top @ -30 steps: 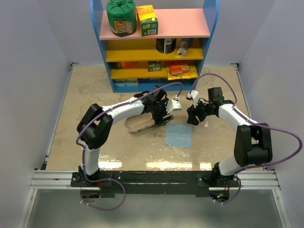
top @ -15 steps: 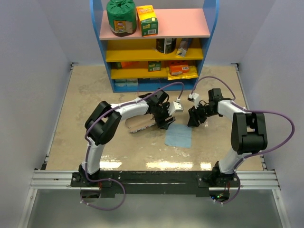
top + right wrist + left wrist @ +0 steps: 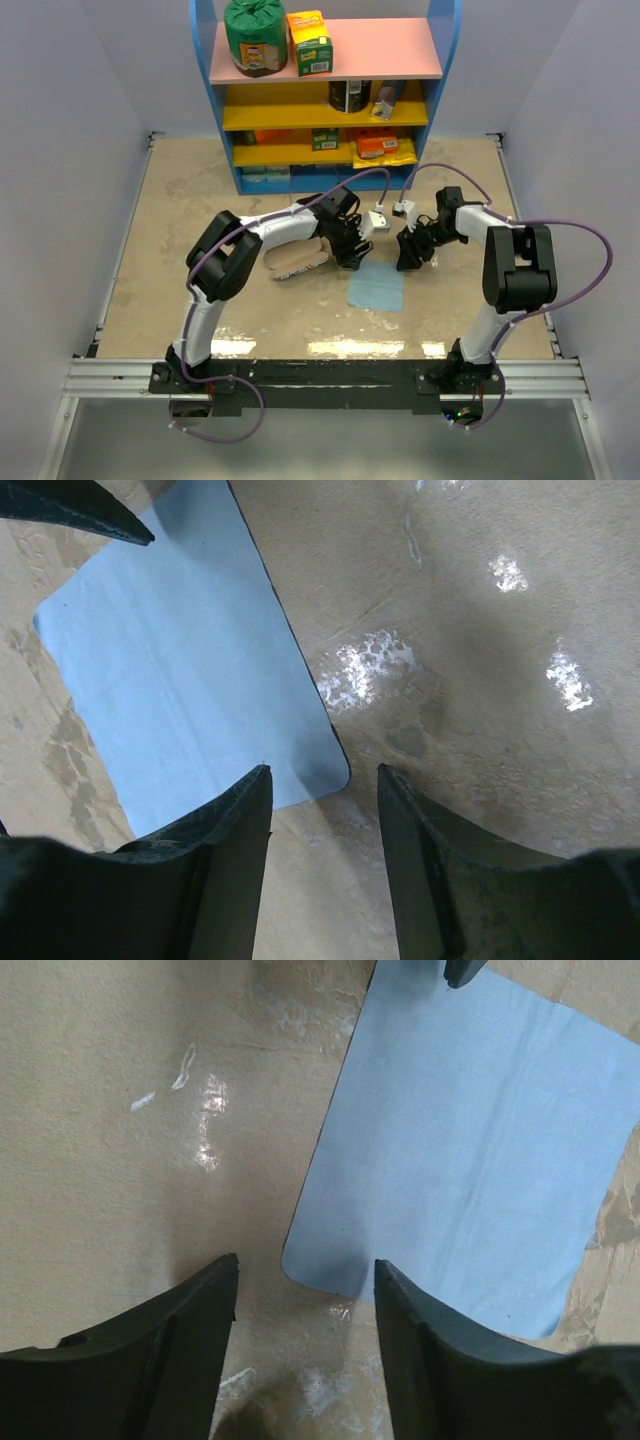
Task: Organize the sunglasses
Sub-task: Pick up the glasses cleaning cloth at the center of the board.
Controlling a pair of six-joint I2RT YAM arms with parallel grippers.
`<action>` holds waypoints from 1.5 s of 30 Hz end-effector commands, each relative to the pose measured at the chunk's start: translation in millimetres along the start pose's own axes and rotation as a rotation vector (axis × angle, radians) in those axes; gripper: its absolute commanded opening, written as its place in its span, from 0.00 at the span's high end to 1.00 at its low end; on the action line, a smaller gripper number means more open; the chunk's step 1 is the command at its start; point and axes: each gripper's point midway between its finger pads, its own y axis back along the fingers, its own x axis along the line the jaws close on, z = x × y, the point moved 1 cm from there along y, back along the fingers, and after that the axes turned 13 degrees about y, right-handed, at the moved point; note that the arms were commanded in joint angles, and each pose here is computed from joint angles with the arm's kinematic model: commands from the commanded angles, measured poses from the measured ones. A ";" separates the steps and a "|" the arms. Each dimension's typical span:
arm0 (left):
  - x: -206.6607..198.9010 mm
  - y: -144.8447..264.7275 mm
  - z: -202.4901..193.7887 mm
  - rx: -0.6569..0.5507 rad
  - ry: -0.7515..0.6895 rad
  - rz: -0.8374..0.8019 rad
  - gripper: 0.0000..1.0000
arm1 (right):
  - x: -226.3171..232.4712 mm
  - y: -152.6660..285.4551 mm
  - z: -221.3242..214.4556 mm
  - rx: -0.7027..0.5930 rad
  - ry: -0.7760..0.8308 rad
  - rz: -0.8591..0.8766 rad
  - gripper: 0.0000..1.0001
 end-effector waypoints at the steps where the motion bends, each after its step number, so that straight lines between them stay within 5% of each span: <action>1: -7.3 -6.0 7.1 -0.010 0.017 -0.052 0.42 | 6.0 -2.1 -11.2 0.034 0.012 0.045 0.53; 22: -5.9 -13.4 -9.4 0.040 0.042 -0.058 0.65 | 15.7 -5.0 -17.8 0.045 0.031 0.115 0.71; 35: -6.1 -14.1 -14.0 0.051 0.046 -0.058 1.00 | 4.6 -1.8 -10.9 0.036 0.015 0.032 0.96; 45: 1.3 -1.5 18.8 -0.024 0.015 0.004 1.00 | -13.5 6.7 11.0 -0.022 0.011 -0.064 1.00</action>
